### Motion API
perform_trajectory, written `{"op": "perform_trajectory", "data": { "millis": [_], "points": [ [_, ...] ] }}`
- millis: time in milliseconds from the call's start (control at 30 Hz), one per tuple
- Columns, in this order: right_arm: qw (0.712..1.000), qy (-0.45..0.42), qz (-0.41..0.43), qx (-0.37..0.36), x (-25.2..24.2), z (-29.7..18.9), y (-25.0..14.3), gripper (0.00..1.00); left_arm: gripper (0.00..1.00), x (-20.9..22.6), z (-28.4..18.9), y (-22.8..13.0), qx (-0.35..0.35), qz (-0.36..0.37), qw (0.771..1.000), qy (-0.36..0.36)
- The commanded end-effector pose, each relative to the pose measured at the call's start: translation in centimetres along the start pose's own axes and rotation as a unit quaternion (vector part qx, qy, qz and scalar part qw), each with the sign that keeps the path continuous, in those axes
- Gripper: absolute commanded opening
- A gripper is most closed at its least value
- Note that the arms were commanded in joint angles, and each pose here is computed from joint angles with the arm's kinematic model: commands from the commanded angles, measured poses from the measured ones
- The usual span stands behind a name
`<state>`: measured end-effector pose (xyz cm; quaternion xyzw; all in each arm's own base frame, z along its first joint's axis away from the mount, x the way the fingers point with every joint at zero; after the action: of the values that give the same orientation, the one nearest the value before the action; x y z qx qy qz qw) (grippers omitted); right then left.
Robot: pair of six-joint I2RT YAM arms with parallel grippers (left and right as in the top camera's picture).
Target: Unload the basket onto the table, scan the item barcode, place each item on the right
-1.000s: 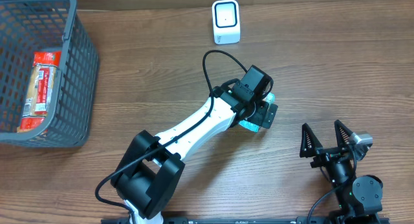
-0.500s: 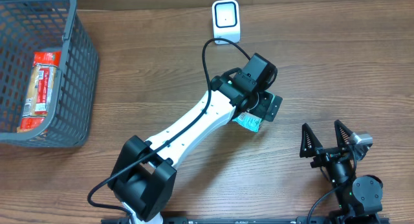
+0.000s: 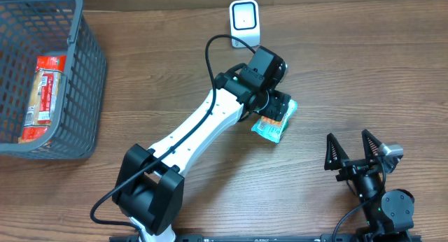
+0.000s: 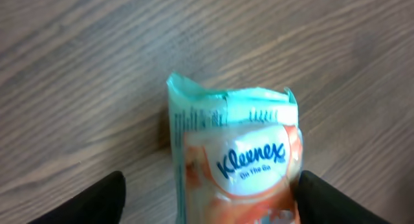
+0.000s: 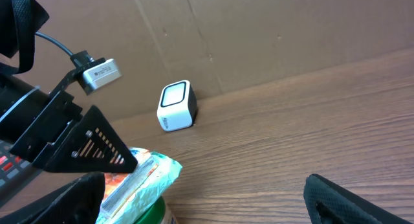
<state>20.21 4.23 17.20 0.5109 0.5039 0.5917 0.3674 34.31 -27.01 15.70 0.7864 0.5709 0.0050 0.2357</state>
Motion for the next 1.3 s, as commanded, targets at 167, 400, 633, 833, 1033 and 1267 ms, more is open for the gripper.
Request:
{"op": "perform_trajectory", "data": {
  "millis": [167,400,633,833,1033,1267],
  "points": [
    [1.000,-0.002,-0.003,-0.001,-0.1,0.0,-0.2,1.00,0.75,-0.8,-1.4,0.1,-0.001,0.013,1.000,-0.013],
    [1.000,-0.002,-0.003,-0.001,-0.1,0.0,-0.2,1.00,0.70,-1.0,-1.4,0.5,-0.011,0.015,1.000,-0.016],
    [1.000,-0.002,-0.003,-0.001,-0.1,0.0,-0.2,1.00,0.52,-1.7,-1.3,0.1,-0.007,0.023,1.000,-0.016],
    [1.000,-0.002,-0.003,-0.001,-0.1,0.0,-0.2,1.00,0.48,-1.3,-1.2,-0.2,-0.005,0.026,1.000,0.009],
    [1.000,-0.002,-0.003,-0.001,-0.1,0.0,-0.2,1.00,0.40,-0.4,-1.4,0.2,-0.015,0.025,0.999,0.038],
    [1.000,-0.002,-0.003,-0.001,-0.1,0.0,-0.2,1.00,0.31,-1.3,-3.3,2.0,-0.040,0.027,0.998,0.032]
  ]
}}
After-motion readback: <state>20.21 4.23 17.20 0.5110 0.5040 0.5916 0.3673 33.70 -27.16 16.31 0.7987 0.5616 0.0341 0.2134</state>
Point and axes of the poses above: each gripper's point midway between its finger pads, its own z axis out along the fingers, its own x axis along the line the jaws close on, y = z × x, the point moved 4 cm from there along -z, back along the fingers, and after that the axes turned 7 degrees about -z, right-handed, at the moved point
